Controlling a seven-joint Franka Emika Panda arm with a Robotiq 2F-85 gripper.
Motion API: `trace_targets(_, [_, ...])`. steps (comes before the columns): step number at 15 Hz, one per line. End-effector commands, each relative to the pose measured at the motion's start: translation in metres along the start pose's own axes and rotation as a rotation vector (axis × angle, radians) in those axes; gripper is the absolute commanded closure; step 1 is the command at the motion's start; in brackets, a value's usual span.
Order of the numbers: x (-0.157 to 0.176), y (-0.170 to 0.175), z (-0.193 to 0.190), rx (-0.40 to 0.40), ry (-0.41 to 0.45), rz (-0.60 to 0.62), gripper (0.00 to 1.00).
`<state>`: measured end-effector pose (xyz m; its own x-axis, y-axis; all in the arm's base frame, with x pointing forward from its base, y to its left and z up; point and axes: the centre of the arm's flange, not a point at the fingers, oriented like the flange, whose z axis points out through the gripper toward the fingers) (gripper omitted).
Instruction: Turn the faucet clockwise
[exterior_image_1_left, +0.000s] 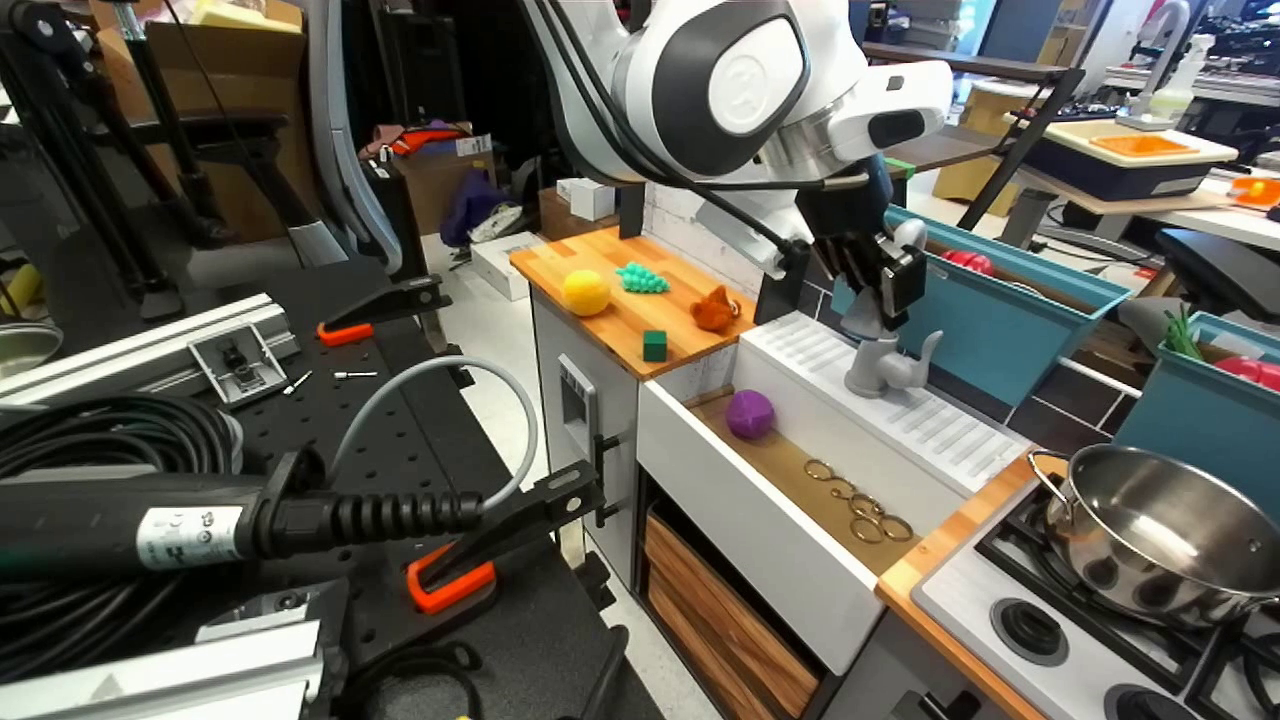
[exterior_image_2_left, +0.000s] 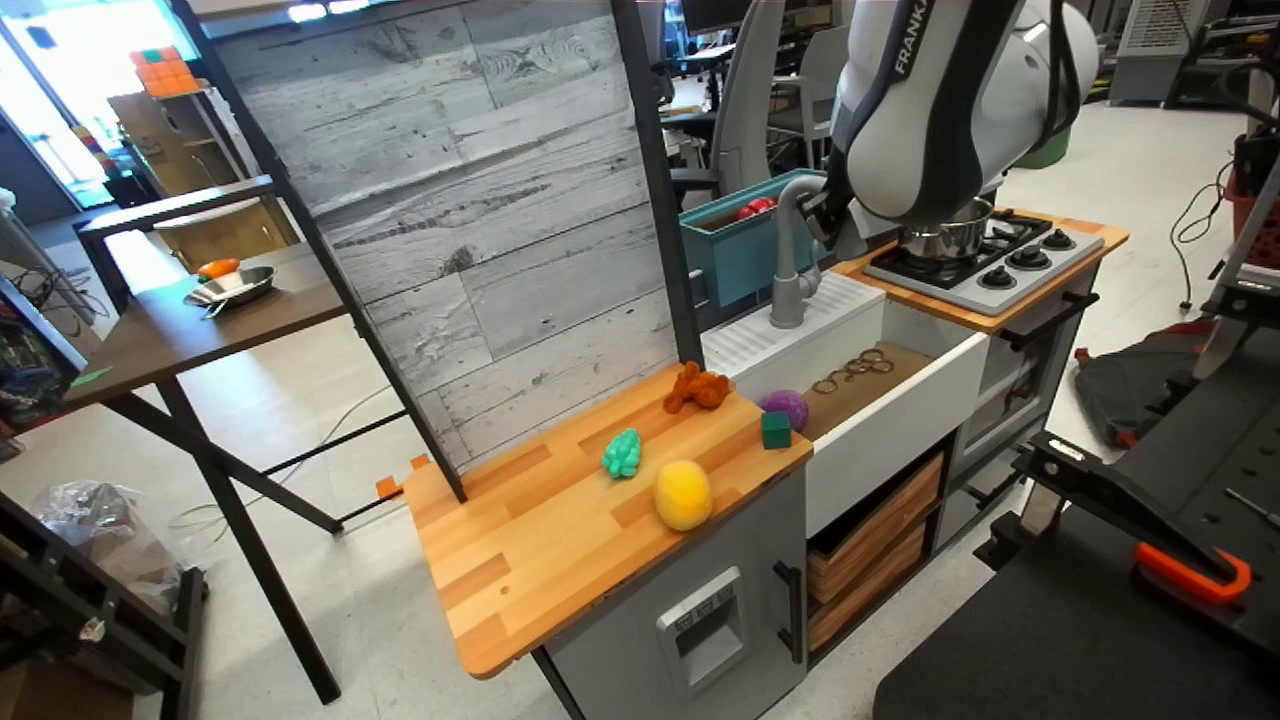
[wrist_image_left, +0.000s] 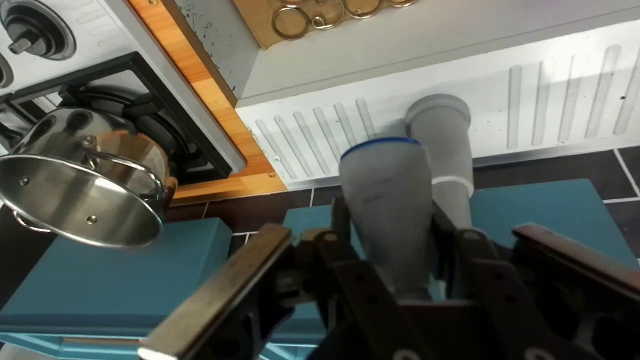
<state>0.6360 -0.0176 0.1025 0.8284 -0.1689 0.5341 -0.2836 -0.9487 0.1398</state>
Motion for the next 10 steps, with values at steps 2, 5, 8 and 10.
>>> trace_targets(2, [-0.011, -0.003, -0.041, 0.140, -0.073, -0.085, 0.89])
trace_targets(5, [-0.012, -0.020, -0.047, 0.213, -0.077, -0.085, 0.89])
trace_targets(8, [-0.015, -0.040, -0.046, 0.245, -0.090, -0.062, 0.89])
trace_targets(10, [-0.015, -0.057, -0.046, 0.287, -0.132, -0.073, 0.89])
